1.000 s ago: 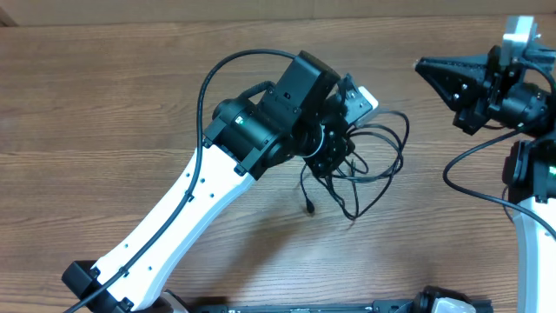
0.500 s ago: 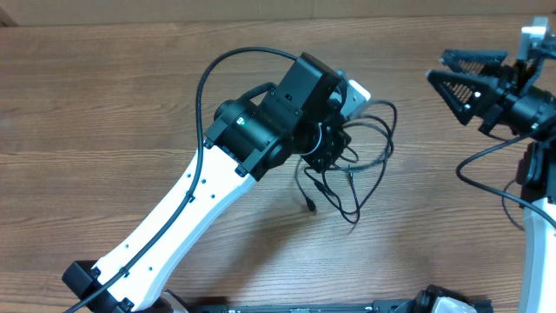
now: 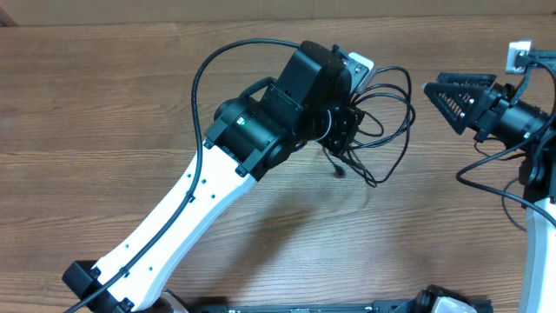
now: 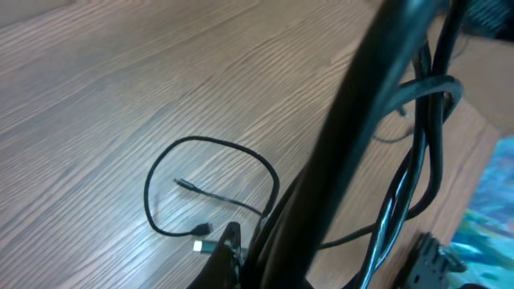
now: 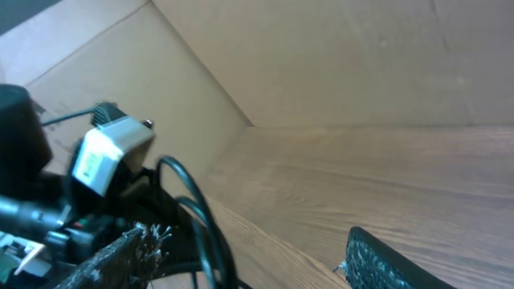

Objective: Untangle cables

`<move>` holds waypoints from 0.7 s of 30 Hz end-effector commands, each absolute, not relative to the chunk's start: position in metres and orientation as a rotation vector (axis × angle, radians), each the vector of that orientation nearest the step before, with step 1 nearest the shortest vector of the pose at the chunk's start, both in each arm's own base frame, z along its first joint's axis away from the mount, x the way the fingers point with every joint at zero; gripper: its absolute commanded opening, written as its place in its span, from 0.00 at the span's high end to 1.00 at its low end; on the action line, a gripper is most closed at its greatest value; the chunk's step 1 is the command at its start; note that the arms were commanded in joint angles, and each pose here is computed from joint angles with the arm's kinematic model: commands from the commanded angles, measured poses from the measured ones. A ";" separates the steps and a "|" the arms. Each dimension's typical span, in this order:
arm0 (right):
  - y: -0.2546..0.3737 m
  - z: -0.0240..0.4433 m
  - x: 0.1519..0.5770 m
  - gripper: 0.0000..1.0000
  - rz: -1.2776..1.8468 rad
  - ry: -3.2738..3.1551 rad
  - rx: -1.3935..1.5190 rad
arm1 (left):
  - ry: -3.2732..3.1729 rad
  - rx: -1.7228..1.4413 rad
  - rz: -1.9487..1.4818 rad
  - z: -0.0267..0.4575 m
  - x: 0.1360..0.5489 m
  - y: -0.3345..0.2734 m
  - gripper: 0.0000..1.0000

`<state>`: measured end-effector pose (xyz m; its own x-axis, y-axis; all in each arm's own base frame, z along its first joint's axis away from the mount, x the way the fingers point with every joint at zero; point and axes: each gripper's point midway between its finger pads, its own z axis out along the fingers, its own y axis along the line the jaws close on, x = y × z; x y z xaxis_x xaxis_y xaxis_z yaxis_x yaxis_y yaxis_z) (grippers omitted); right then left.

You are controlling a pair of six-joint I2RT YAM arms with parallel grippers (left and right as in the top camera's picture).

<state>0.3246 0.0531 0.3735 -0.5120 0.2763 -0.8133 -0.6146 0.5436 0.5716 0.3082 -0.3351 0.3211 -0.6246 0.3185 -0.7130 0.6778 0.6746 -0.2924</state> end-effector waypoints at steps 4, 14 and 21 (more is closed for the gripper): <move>0.051 0.376 0.325 0.26 1.041 1.779 -0.319 | 2.174 0.793 -0.862 0.348 0.291 -0.349 0.96; 0.046 0.371 0.329 0.26 1.015 1.804 -0.277 | 2.130 0.845 -0.896 0.354 0.276 -0.366 0.96; 0.034 0.355 0.338 0.26 0.927 1.873 -0.176 | 2.108 0.867 -0.932 0.358 0.271 -0.372 0.96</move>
<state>0.3334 0.0420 0.3542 -0.5251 0.2806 -0.8035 -0.5287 0.6323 0.5663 0.2825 -0.3692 0.3358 -0.5800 0.3239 -0.7475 0.7489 0.5731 -0.3328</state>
